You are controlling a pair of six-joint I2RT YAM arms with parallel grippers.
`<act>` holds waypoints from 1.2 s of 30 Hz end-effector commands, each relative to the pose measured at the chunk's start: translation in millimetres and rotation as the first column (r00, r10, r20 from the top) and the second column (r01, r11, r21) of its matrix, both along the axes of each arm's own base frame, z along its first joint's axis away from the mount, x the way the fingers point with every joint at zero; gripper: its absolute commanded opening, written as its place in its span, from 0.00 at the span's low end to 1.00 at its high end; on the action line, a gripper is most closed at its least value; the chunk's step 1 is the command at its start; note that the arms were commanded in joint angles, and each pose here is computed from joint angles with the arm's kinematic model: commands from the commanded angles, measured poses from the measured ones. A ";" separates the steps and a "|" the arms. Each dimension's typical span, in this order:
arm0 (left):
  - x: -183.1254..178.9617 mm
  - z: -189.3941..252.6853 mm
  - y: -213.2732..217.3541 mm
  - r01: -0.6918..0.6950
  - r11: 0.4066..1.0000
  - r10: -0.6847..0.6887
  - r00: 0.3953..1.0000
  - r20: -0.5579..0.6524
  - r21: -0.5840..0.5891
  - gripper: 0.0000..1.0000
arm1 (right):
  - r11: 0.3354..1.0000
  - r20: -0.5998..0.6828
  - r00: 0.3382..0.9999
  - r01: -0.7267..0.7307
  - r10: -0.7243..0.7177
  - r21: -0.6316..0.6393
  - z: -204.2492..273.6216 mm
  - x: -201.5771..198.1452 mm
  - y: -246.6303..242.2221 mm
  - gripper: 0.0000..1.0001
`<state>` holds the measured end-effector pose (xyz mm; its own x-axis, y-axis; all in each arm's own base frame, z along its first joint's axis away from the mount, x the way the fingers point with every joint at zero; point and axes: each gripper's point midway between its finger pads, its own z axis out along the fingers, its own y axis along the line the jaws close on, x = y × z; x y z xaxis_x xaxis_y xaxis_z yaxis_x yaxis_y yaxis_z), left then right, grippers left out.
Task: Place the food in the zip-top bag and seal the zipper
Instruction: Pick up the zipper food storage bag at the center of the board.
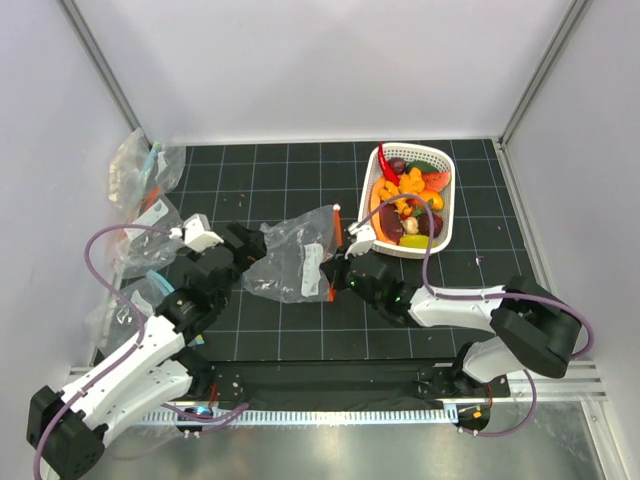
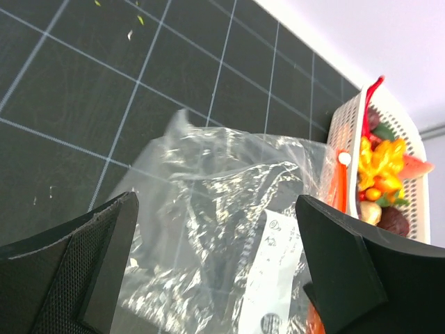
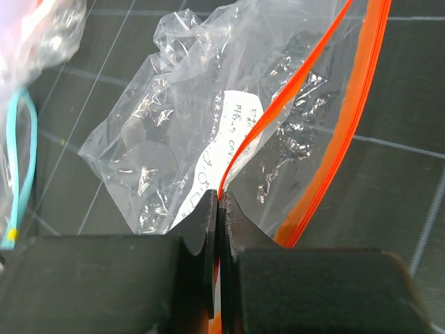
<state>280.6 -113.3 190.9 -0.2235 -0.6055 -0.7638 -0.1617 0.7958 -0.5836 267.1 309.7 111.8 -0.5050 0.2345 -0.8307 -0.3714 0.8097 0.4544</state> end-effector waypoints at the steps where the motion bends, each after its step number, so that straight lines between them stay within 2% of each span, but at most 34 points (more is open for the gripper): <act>1: 10.1 19.0 -17.2 0.055 0.998 -0.055 0.998 0.042 0.014 1.00 | 0.999 0.152 0.988 -0.028 0.034 -0.044 37.8 -0.4 18.6 0.01; 3: 10.4 15.8 -17.1 0.036 0.999 -0.037 0.999 0.022 0.019 1.00 | 0.994 0.174 0.980 -0.079 0.092 -0.080 38.0 -8.7 26.7 0.01; 4: 11.0 16.0 -14.1 -0.012 0.999 0.013 1.000 0.016 -0.049 1.00 | 0.992 0.177 0.978 -0.095 0.108 -0.085 38.3 -11.2 28.2 0.01; 5: 8.6 16.1 -10.0 -0.028 0.998 0.029 1.000 0.013 -0.052 1.00 | 0.991 0.178 0.977 -0.101 0.114 -0.084 38.7 -12.3 28.2 0.01; 8: 4.5 27.1 -24.8 0.090 0.996 -0.089 0.995 0.046 -0.023 1.00 | 0.992 0.193 0.975 -0.097 0.110 -0.078 44.6 -13.6 24.8 0.01; 10: 1.2 34.0 -25.0 0.094 0.993 -0.090 0.994 0.069 -0.065 1.00 | 0.992 0.195 0.975 -0.096 0.109 -0.078 44.5 -14.5 22.6 0.01; 12: -8.0 56.1 -31.0 0.177 0.982 -0.167 0.976 0.142 -0.064 1.00 | 0.992 0.201 0.972 -0.107 0.118 -0.065 49.2 -16.0 23.4 0.01; 13: -11.1 50.7 -31.3 0.193 0.979 -0.182 0.971 0.154 -0.060 1.00 | 0.992 0.199 0.972 -0.110 0.121 -0.066 48.7 -16.5 22.8 0.01; 14: -11.1 56.7 -30.8 0.192 0.977 -0.169 0.964 0.206 -0.097 1.00 | 0.992 0.202 0.972 -0.109 0.119 -0.064 49.6 -17.3 21.7 0.01; 16: -14.7 41.4 -13.3 0.101 0.974 -0.058 0.977 0.206 -0.201 1.00 | 0.992 0.204 0.972 -0.105 0.116 -0.067 49.6 -17.4 19.8 0.01; 17: -15.2 45.5 -12.4 0.099 0.970 -0.048 0.974 0.222 -0.223 1.00 | 0.993 0.207 0.972 -0.104 0.115 -0.063 51.4 -17.5 19.6 0.01; 18: -14.8 46.0 -12.4 0.106 0.978 -0.063 0.972 0.226 -0.182 1.00 | 0.991 0.209 0.970 -0.115 0.125 -0.061 53.1 -18.7 21.0 0.02; 21: -7.1 50.4 -26.6 0.146 0.988 -0.138 0.984 0.114 -0.058 1.00 | 0.989 0.206 0.968 -0.132 0.145 -0.074 53.5 -20.4 23.3 0.02; 22: 2.0 27.1 -34.4 0.143 0.990 -0.143 0.990 0.018 -0.004 1.00 | 0.988 0.209 0.967 -0.131 0.145 -0.078 55.3 -19.5 24.1 0.02; 23: 5.2 32.5 -42.2 0.162 0.987 -0.162 0.987 -0.007 -0.001 1.00 | 0.987 0.204 0.968 -0.131 0.146 -0.089 52.7 -19.5 24.0 0.02; 26: 12.4 13.3 -76.7 0.250 0.968 -0.245 0.964 -0.100 0.036 1.00 | 0.979 0.201 0.963 -0.157 0.180 -0.128 51.0 -21.9 29.5 0.02; 29: 9.4 5.6 -98.3 0.304 0.948 -0.291 0.948 -0.129 0.096 1.00 | 0.964 0.193 0.956 -0.183 0.220 -0.192 45.9 -26.4 34.1 0.02; 36: 3.2 10.4 -118.5 0.351 0.923 -0.336 0.935 -0.112 0.160 1.00 | 0.948 0.181 0.943 -0.238 0.278 -0.214 42.4 -33.4 46.5 0.02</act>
